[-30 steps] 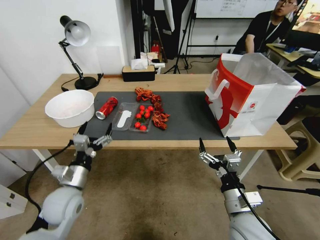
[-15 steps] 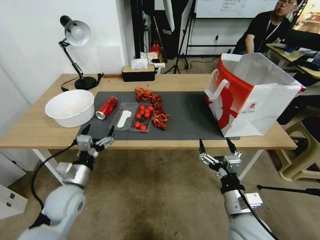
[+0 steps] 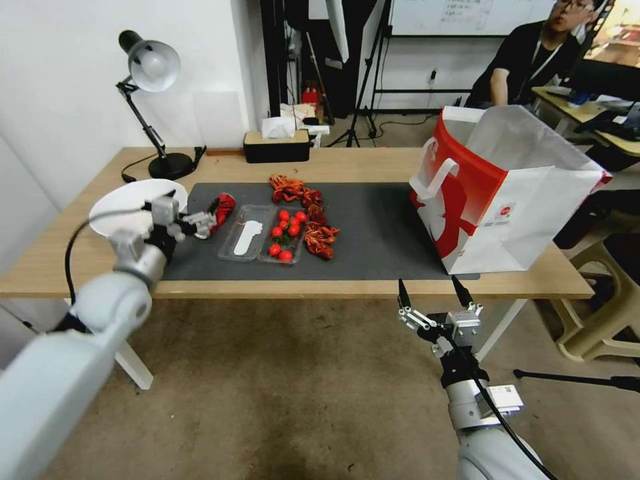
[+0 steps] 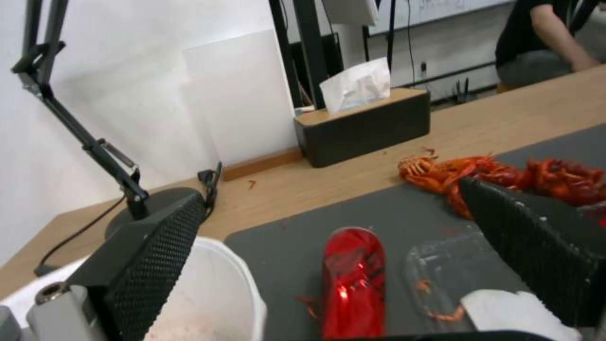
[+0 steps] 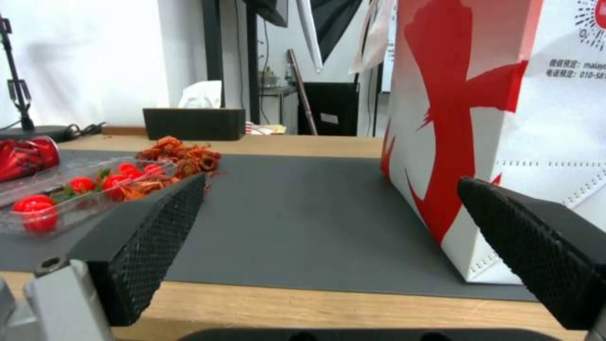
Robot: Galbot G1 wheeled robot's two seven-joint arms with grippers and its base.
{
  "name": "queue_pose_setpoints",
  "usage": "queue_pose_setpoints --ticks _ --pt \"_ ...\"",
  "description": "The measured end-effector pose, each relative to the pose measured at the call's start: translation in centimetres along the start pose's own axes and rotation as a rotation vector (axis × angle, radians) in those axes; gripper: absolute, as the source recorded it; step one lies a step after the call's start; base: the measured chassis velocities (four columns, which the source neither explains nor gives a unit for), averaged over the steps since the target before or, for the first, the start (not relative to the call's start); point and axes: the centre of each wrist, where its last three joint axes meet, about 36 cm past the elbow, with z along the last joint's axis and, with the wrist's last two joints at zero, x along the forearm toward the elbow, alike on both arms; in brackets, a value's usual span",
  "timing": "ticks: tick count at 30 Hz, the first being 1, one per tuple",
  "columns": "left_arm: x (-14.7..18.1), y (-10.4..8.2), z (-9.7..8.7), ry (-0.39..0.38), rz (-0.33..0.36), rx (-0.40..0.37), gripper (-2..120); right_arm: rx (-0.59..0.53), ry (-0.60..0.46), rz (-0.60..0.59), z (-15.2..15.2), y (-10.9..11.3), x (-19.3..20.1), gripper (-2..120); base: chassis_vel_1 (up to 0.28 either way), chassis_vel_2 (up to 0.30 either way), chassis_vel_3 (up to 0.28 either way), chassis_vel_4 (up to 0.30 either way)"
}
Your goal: Pick up the trash from the table and place it into the takeout bag.
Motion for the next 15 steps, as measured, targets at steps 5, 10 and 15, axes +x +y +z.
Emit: queue_pose_setpoints --ticks 5,10,15 --pt "-2.2 1.4 -1.9 0.062 0.044 -0.030 100 0.003 0.003 0.001 0.1 -0.1 0.0 100 0.000 0.000 0.000 0.000" --pt "-4.5 0.5 -3.4 0.199 0.119 -0.057 100 0.008 0.005 0.003 0.3 -0.2 -0.1 100 0.000 0.000 0.000 0.000" --pt "-7.1 -0.1 -4.2 0.317 0.160 -0.088 100 0.015 0.003 0.004 0.4 -0.3 -0.2 100 0.000 0.000 0.000 0.000"
